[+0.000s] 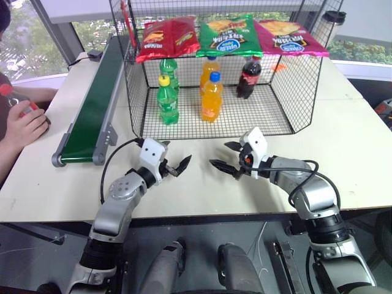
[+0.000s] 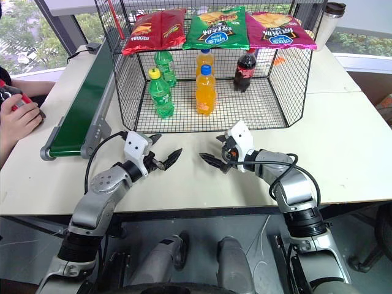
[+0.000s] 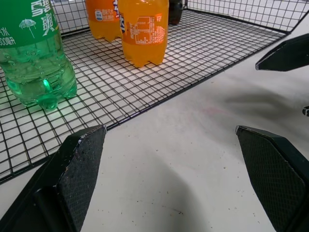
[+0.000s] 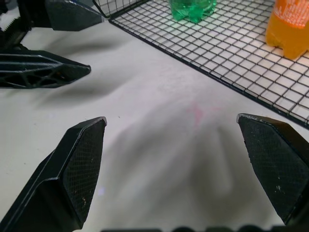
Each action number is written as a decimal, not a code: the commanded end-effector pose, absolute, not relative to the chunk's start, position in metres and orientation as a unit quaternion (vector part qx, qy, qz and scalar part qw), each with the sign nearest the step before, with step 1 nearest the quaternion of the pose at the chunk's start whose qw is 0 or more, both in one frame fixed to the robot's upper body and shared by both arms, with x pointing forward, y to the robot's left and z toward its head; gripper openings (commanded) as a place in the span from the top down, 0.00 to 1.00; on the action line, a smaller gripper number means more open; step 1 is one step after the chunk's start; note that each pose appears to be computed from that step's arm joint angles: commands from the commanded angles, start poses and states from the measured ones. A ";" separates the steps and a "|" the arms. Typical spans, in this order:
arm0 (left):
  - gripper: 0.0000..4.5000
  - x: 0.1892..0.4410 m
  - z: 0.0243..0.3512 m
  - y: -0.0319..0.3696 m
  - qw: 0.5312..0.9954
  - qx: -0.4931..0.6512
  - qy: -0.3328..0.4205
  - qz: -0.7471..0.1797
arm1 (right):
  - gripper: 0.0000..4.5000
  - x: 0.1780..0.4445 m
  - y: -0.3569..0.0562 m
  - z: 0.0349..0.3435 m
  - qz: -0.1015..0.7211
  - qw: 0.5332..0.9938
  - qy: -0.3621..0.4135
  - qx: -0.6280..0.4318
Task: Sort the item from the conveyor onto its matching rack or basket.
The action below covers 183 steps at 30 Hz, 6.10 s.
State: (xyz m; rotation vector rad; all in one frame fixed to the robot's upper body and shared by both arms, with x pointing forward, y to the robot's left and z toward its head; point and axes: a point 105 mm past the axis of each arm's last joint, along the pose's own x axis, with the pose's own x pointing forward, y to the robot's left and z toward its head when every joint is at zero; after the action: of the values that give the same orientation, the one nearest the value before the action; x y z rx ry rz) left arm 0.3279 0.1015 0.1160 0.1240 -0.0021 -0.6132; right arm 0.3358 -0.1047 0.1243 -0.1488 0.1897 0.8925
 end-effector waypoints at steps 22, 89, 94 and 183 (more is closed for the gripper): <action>0.00 0.322 0.129 0.104 0.953 0.076 -0.025 -0.292 | 0.00 0.334 -0.097 0.142 0.458 0.884 0.058 -0.078; 0.00 0.306 0.173 0.299 0.993 0.008 -0.057 0.107 | 0.00 0.298 -0.058 0.202 0.589 0.806 -0.006 -0.055; 0.00 0.308 0.173 0.298 0.993 0.007 -0.058 0.105 | 0.00 0.298 -0.058 0.201 0.588 0.807 -0.006 -0.056; 0.02 0.316 0.132 0.052 0.861 0.111 -0.011 -0.497 | 0.74 0.362 -0.110 0.250 0.422 0.902 -0.068 -0.062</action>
State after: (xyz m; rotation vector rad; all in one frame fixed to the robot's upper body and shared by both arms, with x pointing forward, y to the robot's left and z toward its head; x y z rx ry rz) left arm 0.3213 0.0490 0.1260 0.2543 -0.0132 -1.0360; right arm 0.3534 -0.0946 0.2135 -0.0941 0.0046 0.9620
